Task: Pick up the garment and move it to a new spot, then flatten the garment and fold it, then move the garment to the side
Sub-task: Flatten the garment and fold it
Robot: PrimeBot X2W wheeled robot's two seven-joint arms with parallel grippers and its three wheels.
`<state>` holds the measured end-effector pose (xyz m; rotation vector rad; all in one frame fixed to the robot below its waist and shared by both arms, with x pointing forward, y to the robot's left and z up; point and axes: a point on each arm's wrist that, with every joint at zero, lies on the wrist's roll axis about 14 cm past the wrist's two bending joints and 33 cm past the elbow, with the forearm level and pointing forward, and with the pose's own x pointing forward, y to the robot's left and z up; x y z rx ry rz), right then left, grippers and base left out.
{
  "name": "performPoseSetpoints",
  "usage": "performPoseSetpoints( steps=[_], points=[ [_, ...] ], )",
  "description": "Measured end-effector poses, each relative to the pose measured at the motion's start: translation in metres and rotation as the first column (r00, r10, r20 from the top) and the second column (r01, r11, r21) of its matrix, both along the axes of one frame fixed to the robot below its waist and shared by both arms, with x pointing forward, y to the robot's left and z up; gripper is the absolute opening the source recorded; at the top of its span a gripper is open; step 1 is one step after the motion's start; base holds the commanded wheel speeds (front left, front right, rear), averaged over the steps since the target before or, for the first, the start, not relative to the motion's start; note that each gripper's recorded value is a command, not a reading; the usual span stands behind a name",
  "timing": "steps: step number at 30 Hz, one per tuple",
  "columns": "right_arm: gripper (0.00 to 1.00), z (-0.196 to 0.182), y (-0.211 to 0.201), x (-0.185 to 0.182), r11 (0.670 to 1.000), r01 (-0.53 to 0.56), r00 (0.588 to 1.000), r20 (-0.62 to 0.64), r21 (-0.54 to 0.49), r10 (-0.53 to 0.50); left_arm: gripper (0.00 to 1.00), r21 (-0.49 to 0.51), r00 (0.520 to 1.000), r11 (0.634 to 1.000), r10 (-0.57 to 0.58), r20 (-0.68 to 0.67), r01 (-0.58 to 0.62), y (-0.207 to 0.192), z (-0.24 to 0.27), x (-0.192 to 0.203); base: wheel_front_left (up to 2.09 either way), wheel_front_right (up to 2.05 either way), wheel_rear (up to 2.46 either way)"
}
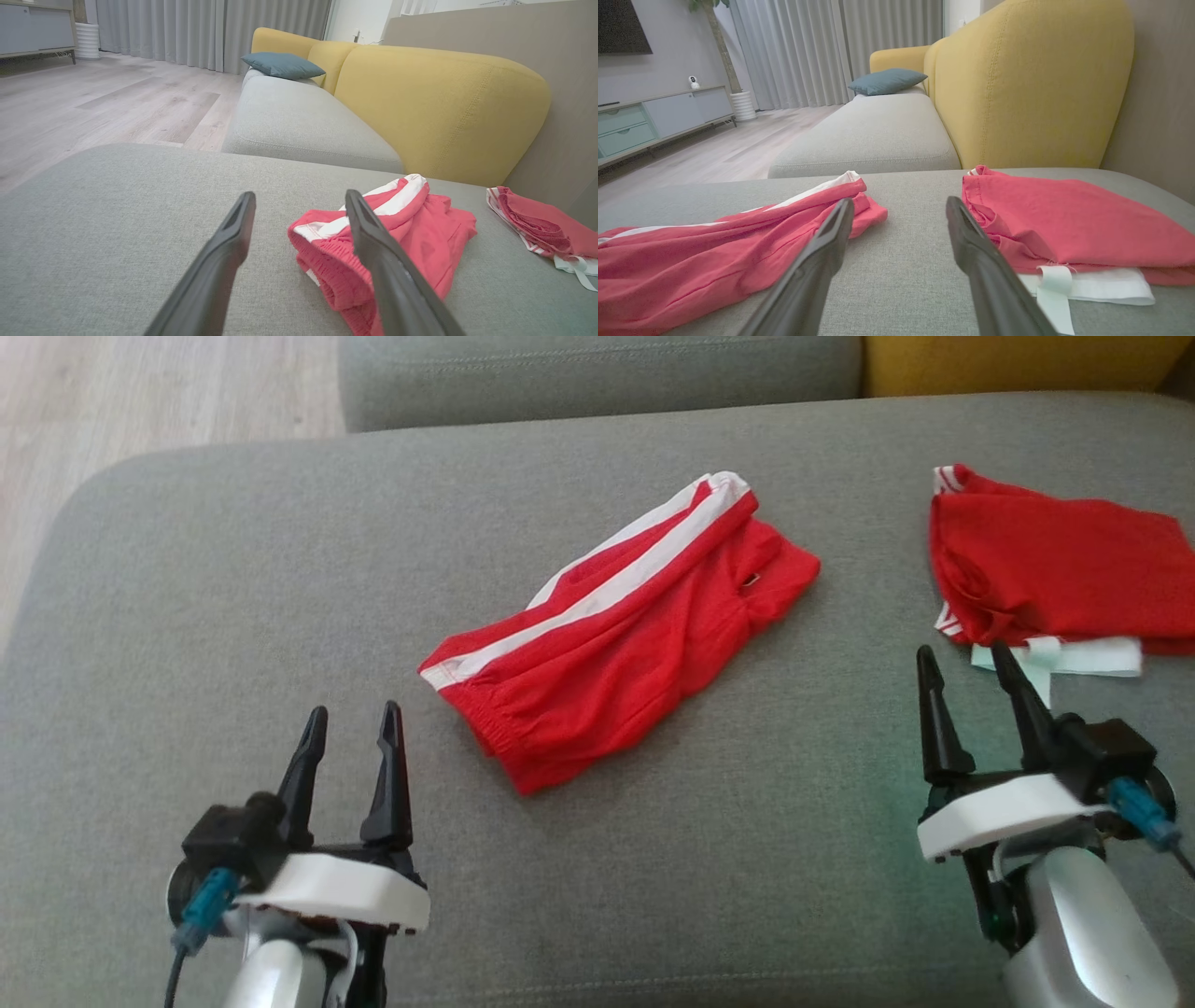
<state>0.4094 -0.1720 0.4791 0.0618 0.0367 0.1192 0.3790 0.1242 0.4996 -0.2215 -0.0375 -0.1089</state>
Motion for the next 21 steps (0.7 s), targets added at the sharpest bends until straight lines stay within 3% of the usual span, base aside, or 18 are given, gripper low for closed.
performPoseSetpoints(
  steps=[3, 8, 13, 21],
  points=[
    [1.0, -0.008, 0.001, 0.004, 0.999, 0.009, 0.999, -0.039, 0.037, -0.007, 1.0, 0.001, 1.0, 1.0, 0.003, -0.014, -0.003, 0.001, -0.005, 0.0, 0.0, 0.0, 0.0],
    [1.0, -0.036, 0.015, 0.012, 0.97, 0.049, 0.981, -0.195, 0.238, -0.001, 1.0, 0.005, 0.999, 1.0, 0.001, -0.034, -0.001, 0.001, -0.011, 0.001, 0.0, 0.0, 0.0],
    [1.0, -0.057, 0.032, 0.034, 0.883, 0.114, 0.938, -0.343, 0.455, 0.056, 1.0, 0.013, 0.999, 1.0, 0.029, -0.046, -0.029, 0.01, -0.015, 0.003, 0.0, 0.0, 0.0],
    [1.0, -0.088, 0.059, 0.066, 0.742, 0.231, 0.859, -0.49, 0.63, 0.149, 1.0, 0.033, 0.992, 0.996, 0.082, -0.094, -0.08, 0.027, -0.029, -0.009, 0.0, 0.0, 0.0]
  ],
)
